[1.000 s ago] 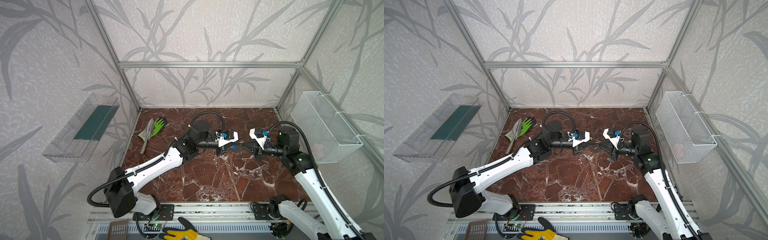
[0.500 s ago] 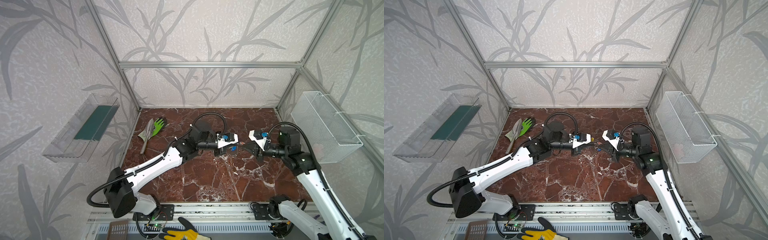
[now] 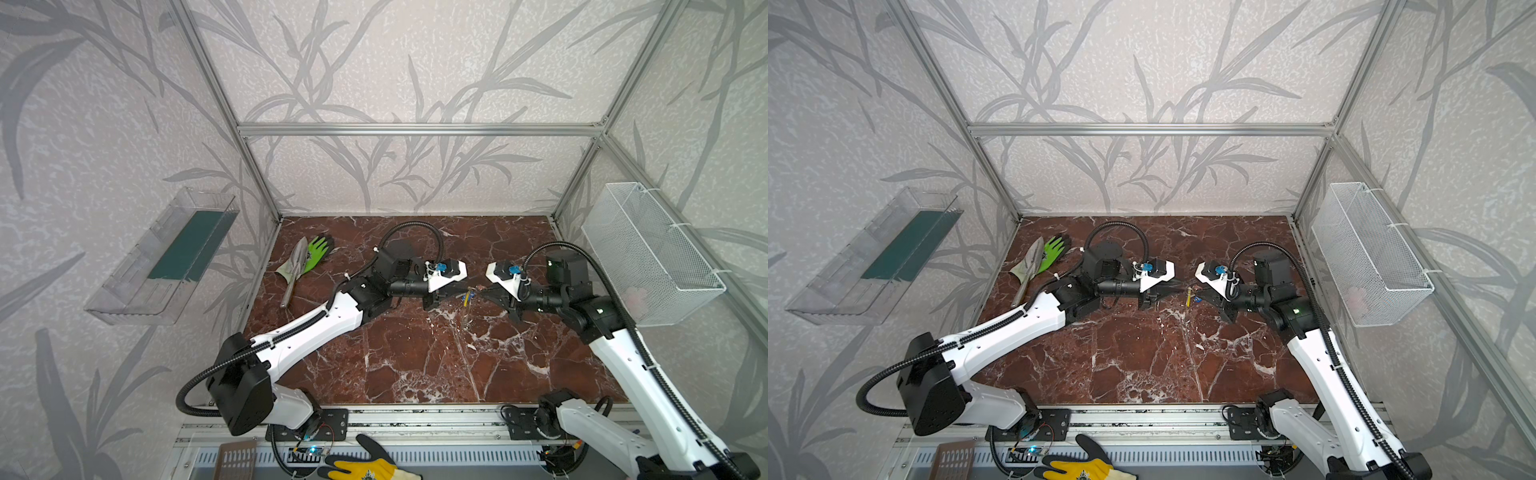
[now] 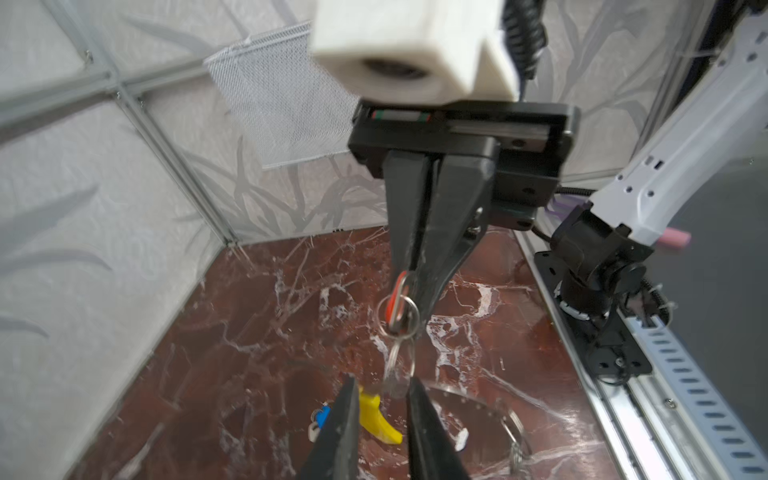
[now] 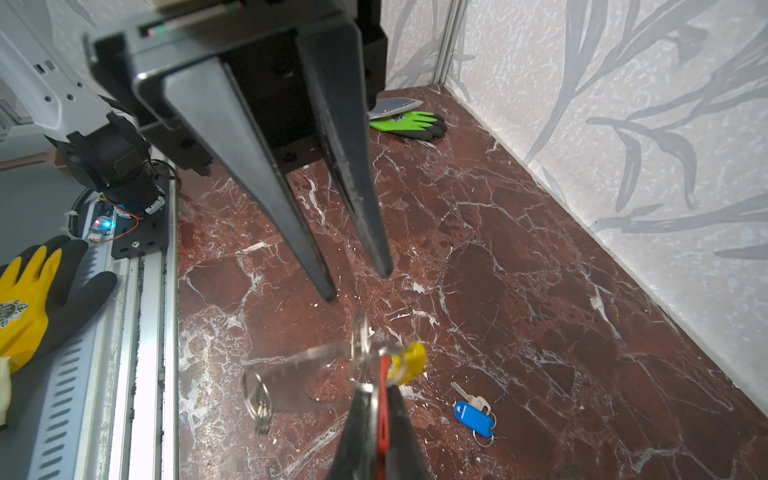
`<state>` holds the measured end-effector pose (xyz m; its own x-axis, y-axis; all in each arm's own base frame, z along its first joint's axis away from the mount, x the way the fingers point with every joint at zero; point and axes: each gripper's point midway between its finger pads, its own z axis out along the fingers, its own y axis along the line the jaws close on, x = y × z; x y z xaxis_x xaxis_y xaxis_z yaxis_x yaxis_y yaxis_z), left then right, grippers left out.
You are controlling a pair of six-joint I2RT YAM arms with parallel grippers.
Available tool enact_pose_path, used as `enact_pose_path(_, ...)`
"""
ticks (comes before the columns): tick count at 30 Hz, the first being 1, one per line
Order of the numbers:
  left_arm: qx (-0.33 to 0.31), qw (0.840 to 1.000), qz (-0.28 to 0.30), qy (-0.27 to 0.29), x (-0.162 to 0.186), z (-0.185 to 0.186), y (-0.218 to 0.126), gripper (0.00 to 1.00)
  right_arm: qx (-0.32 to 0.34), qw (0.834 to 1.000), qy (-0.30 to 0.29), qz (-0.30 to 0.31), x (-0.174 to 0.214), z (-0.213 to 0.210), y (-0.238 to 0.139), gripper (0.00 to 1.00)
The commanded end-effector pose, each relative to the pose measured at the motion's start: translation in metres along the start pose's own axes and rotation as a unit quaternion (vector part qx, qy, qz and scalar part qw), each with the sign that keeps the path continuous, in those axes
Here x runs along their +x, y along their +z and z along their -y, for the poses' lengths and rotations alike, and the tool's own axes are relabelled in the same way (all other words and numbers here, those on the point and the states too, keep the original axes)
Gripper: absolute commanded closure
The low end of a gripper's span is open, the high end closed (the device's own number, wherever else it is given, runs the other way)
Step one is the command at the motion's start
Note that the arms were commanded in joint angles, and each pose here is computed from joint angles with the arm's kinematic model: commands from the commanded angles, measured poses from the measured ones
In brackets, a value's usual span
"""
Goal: Put the keys on the keyring
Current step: 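Open the left gripper and draw it back while the right gripper holds the hoop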
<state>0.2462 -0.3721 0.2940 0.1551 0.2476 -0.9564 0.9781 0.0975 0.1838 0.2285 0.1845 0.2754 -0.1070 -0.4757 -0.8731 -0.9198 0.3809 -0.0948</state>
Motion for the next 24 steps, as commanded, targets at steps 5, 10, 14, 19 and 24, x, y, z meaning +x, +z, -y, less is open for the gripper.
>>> enact_pose_path(5,-0.074,0.993,0.043,-0.087,0.021,-0.035,-0.025,0.67,-0.023,0.999,0.001,-0.049,0.021,-0.004,0.031,1.0)
enact_pose_path(10,-0.131,0.986,0.031,-0.097,0.038,-0.045,-0.047,0.65,-0.046,0.997,0.009,-0.06,0.034,-0.006,0.055,1.0)
enact_pose_path(14,-0.185,0.977,0.019,-0.103,0.053,-0.053,-0.064,0.65,-0.068,0.995,0.009,-0.069,0.04,-0.007,0.081,1.0)
enact_pose_path(19,-0.276,0.956,0.007,-0.095,0.063,-0.071,-0.091,0.64,-0.103,0.992,-0.003,-0.071,0.041,-0.013,0.116,1.0)
enact_pose_path(24,-0.369,0.924,-0.018,-0.094,0.074,-0.088,-0.121,0.64,-0.124,0.991,-0.027,-0.049,0.016,-0.004,0.156,1.0)
